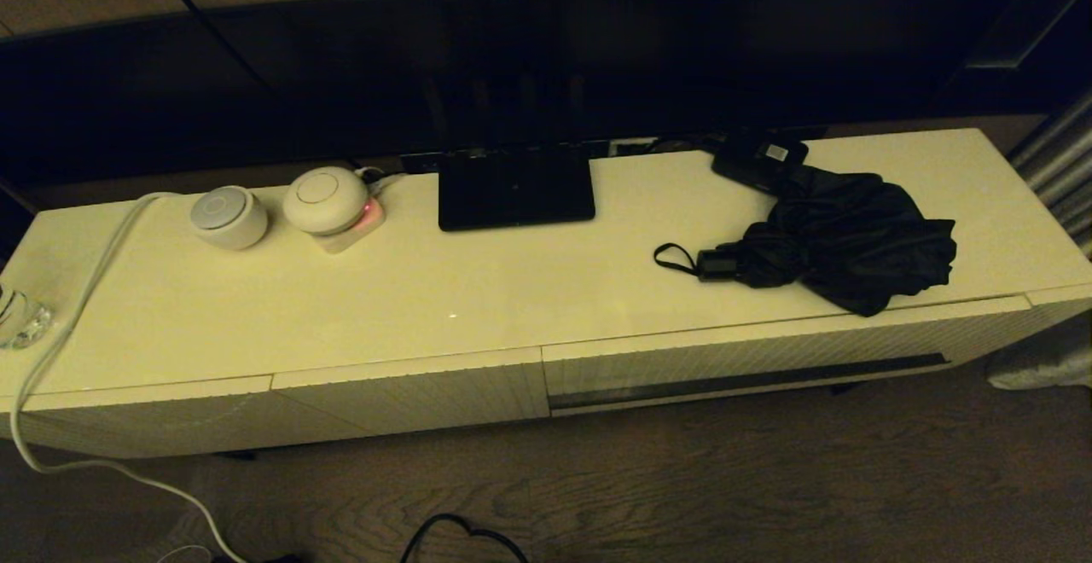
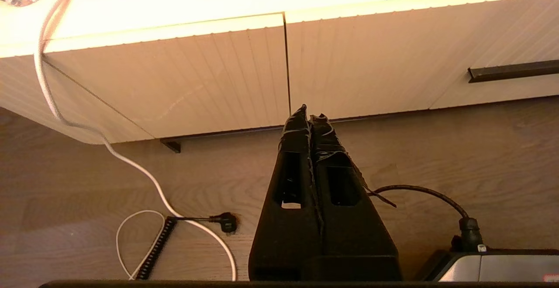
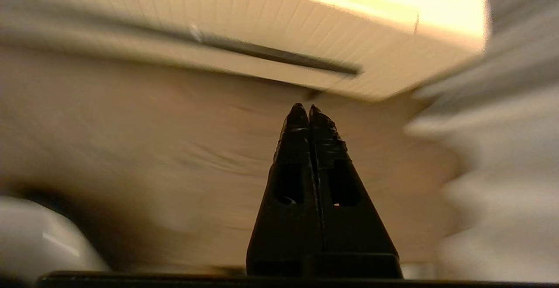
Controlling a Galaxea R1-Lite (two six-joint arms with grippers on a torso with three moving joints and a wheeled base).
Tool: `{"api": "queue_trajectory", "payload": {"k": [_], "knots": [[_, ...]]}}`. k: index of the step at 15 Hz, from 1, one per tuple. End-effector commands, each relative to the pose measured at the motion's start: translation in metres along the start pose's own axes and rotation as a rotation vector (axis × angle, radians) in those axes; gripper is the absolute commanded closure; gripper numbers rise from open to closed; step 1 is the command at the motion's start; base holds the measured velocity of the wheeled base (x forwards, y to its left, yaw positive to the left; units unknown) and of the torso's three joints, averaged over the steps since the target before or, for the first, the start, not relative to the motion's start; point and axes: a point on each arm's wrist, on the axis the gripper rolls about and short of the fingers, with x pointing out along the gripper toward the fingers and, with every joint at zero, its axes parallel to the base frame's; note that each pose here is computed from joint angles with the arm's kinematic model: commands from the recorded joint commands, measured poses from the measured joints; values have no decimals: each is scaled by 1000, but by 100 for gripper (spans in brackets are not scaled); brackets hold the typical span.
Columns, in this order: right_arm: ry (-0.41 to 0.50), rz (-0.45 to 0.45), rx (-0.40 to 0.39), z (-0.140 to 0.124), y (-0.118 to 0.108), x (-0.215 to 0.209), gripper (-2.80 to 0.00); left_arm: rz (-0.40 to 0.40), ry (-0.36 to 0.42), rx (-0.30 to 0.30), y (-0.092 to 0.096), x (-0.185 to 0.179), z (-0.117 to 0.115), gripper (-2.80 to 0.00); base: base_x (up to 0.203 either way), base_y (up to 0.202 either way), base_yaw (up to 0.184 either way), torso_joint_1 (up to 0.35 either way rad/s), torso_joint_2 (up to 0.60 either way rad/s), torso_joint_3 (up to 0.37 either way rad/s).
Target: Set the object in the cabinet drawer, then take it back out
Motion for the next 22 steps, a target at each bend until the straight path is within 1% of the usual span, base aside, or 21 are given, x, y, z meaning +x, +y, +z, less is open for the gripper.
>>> {"api": "queue_trajectory", "payload": {"k": [1, 3, 4, 5, 6, 7, 8, 9, 10, 11, 12, 13, 14, 19, 20, 22], "knots": [[-108, 8, 238, -22, 4, -24, 0, 1, 3, 0, 0, 0, -1, 0, 0, 0, 0, 0, 0, 0], [-113, 31, 253, -47, 10, -31, 0, 1, 3, 0, 0, 0, -1, 0, 0, 0, 0, 0, 0, 0], [-94, 47, 260, -60, 14, -30, 0, 1, 3, 0, 0, 0, -1, 0, 0, 0, 0, 0, 0, 0], [-53, 60, 267, -73, 17, -25, 0, 1, 3, 0, 0, 0, -1, 0, 0, 0, 0, 0, 0, 0], [-73, 71, 257, -74, 18, -23, 0, 1, 3, 0, 0, 0, -1, 0, 0, 0, 0, 0, 0, 0], [-115, 91, 215, -71, 18, -22, 0, 1, 3, 0, 0, 0, -1, 0, 0, 0, 0, 0, 0, 0], [-125, 111, 191, -76, 20, -18, 0, 1, 3, 0, 0, 0, -1, 0, 0, 0, 0, 0, 0, 0], [-112, 109, 188, -86, 23, -11, 0, 1, 3, 0, 0, 0, -1, 0, 0, 0, 0, 0, 0, 0], [-131, 80, 201, -91, 24, -6, 0, 1, 3, 0, 0, 0, -1, 0, 0, 0, 0, 0, 0, 0], [-148, 52, 222, -92, 23, -4, 0, 1, 3, 0, 0, 0, -1, 0, 0, 0, 0, 0, 0, 0], [-136, 46, 212, -93, 23, -4, 0, 1, 3, 0, 0, 0, -1, 0, 0, 0, 0, 0, 0, 0], [-139, 54, 173, -93, 24, -4, 0, 1, 3, 0, 0, 0, -1, 0, 0, 0, 0, 0, 0, 0], [-144, 71, 151, -93, 24, -4, 0, 1, 3, 0, 0, 0, -1, 0, 0, 0, 0, 0, 0, 0], [-145, 63, 135, -93, 24, -4, 0, 1, 3, 0, 0, 0, -1, 0, 0, 0, 0, 0, 0, 0], [-143, 62, 143, -93, 24, -4, 0, 1, 3, 0, 0, 0, -1, 0, 0, 0, 0, 0, 0, 0], [-141, 65, 235, -93, 24, -4, 0, 1, 3, 0, 0, 0, -1, 0, 0, 0, 0, 0, 0, 0]]}}
